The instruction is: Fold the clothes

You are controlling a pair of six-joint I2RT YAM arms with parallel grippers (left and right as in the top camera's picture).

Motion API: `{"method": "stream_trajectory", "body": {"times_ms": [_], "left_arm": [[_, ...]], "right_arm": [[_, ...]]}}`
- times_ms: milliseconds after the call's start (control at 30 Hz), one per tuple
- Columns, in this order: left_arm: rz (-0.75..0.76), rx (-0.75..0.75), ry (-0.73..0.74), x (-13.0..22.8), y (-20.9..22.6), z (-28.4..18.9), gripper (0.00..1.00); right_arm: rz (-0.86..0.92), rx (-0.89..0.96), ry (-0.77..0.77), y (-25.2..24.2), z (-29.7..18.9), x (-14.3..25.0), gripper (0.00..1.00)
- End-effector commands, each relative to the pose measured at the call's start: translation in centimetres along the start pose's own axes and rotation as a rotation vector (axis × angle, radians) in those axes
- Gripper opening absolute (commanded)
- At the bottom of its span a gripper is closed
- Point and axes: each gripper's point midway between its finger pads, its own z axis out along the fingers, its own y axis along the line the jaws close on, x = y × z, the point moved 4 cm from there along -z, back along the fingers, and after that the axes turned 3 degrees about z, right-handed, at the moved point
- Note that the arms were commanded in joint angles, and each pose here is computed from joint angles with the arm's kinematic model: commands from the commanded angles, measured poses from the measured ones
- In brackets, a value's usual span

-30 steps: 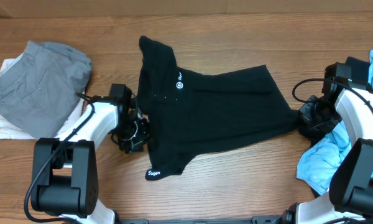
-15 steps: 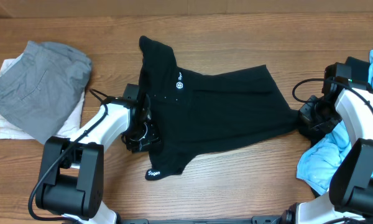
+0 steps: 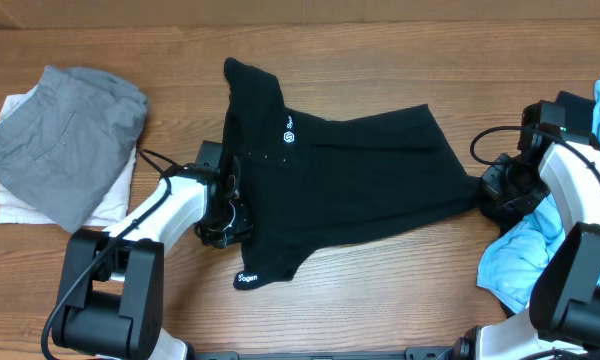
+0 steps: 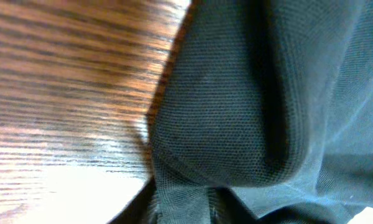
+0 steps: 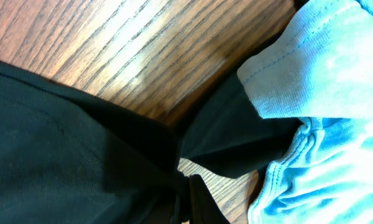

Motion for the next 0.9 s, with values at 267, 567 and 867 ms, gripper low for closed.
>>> {"method": "stream_trajectory", "body": {"times_ms": [267,567,867], "left_arm": [[0.051,-0.044,0.025,-0.7,0.9,-2.9,0.04],[0.155,0.041,-0.302,-5.3,-0.8,-19.4,0.04],[0.239,0.221,-0.623,-4.1,-3.0,-34.0,0.04]], "right_arm": [[0.003,-0.032,-0.003,0.4,-0.6,0.1,0.04],[-0.038,-0.154,-0.093,1.9,-7.8,-1.9,0.04],[-0.099,-0.299,-0.314,1.8,-21.4,-2.5,0.04]]}}
